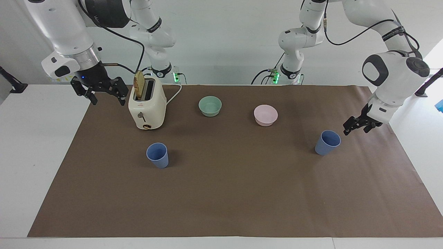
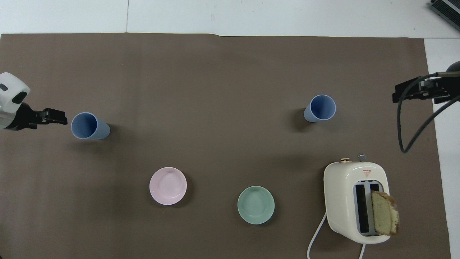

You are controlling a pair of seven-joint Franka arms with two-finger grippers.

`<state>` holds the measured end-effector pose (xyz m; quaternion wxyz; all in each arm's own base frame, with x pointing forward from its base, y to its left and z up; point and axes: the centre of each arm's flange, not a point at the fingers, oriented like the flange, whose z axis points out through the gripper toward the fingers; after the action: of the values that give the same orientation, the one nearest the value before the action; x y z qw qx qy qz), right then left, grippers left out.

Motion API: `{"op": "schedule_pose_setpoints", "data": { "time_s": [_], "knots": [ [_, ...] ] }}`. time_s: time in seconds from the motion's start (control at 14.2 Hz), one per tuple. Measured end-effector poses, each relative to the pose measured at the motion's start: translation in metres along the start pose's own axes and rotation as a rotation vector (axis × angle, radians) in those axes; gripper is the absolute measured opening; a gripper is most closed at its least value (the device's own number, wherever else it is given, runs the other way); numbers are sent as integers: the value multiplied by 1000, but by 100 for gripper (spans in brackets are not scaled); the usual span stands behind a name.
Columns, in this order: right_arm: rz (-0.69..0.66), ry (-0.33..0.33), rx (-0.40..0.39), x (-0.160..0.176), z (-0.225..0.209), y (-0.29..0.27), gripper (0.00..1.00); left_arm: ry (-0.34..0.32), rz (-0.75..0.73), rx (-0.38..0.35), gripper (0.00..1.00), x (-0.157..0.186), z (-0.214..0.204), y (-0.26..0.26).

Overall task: Stack blue cups with both arms
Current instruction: 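Reach the left gripper to the nearby blue cup and grasp its rim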

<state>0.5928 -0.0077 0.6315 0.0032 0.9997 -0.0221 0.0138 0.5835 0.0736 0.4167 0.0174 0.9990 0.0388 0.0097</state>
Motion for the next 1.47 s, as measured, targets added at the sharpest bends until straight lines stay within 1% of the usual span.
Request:
{"op": "schedule_pose_setpoints", "data": {
  "time_s": [0.14, 0.35, 0.49, 0.84, 0.98, 1.19, 1.26, 1.47],
  "knots": [
    [0, 0, 0, 0, 0, 0, 100, -9, 5, -4, 100, 1, 10, 5],
    [0, 0, 0, 0, 0, 0, 100, 2, 10, -16, 100, 3, 13, 18],
    [0, 0, 0, 0, 0, 0, 100, -10, 14, -20, 100, -1, 21, 23],
    [0, 0, 0, 0, 0, 0, 100, -11, 17, -20, 100, -7, 37, 26],
    [0, 0, 0, 0, 0, 0, 100, -8, 17, -25, 98, -6, 45, 29],
    [0, 0, 0, 0, 0, 0, 100, -6, 10, -43, 62, -5, 49, 34],
    [0, 0, 0, 0, 0, 0, 100, -2, 9, -45, 48, -4, 48, 34],
    [0, 0, 0, 0, 0, 0, 100, 26, 9, -49, 13, 3, 36, 35]
  ]
}}
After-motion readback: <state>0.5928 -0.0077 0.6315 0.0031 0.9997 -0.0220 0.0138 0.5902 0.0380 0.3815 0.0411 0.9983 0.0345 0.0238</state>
